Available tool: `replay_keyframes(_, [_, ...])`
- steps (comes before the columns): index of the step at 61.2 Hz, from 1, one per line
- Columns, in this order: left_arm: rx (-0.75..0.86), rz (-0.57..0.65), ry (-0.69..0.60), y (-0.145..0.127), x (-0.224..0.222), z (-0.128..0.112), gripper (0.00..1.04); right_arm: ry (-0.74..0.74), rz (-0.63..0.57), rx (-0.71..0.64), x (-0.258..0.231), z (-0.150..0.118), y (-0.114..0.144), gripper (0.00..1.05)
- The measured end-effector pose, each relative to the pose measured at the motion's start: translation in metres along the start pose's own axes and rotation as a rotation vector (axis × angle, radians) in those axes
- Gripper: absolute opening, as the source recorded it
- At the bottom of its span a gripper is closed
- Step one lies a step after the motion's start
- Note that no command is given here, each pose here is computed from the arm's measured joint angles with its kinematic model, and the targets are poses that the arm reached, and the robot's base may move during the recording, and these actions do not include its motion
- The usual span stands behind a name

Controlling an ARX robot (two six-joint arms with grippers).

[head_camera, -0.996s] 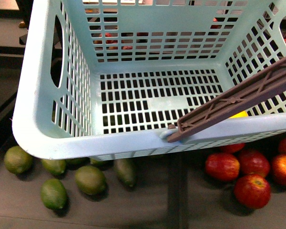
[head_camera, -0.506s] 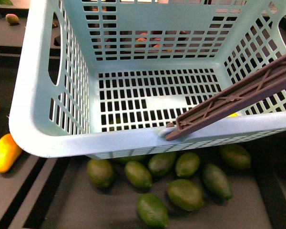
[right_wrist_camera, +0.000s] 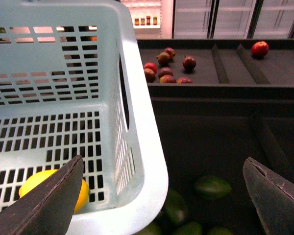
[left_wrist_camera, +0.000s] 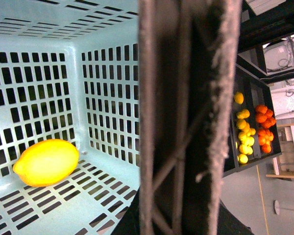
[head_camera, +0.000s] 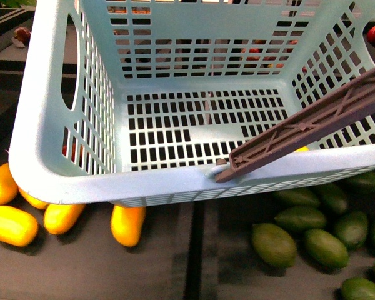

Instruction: Pick lemon and mango into basket

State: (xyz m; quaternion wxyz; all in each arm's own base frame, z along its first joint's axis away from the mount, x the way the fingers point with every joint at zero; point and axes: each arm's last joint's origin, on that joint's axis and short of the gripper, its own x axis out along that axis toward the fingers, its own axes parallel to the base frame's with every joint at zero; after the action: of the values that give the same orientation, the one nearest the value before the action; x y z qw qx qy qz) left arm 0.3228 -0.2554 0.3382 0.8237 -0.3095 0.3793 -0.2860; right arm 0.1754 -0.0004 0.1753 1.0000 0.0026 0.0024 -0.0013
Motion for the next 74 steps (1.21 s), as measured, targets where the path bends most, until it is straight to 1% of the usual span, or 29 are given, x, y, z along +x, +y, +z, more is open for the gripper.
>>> replay_keyframes(65, [0.001,-0.001,0.001,0.0003,-0.0003,0.0004,0.05,0.001,0.008,0.000,0.0001,0.0000,0.0005,0.96])
replay_keyframes(74, [0.000,0.027,-0.035,0.0055,-0.0024,0.0066,0.04,0.000,0.007,0.000,0.0001,0.0000,0.0007,0.96])
